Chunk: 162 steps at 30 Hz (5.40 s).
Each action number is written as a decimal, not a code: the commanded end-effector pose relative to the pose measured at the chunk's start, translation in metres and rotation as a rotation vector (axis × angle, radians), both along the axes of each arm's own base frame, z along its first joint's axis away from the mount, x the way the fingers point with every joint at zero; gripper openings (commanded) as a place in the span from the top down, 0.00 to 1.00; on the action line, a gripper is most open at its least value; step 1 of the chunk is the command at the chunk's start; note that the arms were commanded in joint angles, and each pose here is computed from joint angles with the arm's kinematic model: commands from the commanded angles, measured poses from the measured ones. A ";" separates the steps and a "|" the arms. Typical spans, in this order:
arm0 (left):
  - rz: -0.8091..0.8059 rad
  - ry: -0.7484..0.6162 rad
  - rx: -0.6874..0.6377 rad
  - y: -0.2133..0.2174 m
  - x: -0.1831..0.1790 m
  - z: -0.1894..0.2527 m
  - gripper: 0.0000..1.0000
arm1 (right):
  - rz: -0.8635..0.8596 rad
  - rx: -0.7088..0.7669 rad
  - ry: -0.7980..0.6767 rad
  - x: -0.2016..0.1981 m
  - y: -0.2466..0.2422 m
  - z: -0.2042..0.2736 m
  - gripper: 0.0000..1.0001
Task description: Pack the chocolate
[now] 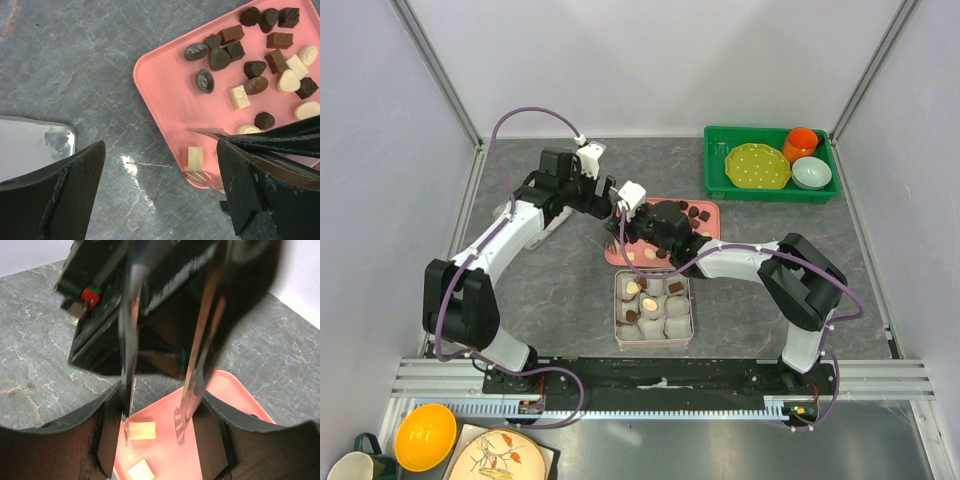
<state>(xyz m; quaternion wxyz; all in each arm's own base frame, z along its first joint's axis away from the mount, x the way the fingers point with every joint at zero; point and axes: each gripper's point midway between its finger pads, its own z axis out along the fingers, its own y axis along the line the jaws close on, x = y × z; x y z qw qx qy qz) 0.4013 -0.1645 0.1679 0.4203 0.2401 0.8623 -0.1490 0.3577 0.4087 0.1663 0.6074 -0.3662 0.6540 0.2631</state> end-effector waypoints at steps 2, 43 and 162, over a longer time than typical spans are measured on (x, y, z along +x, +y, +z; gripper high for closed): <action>-0.106 -0.035 -0.034 -0.024 -0.020 0.023 0.01 | 0.026 0.047 -0.091 0.004 0.007 0.048 0.38; 0.186 -0.114 -0.008 0.093 -0.025 0.071 0.01 | 0.020 0.044 -0.055 0.015 0.015 0.032 0.44; 0.141 0.013 0.153 0.126 -0.064 -0.041 0.01 | -0.319 0.176 -0.097 0.076 -0.051 0.066 0.48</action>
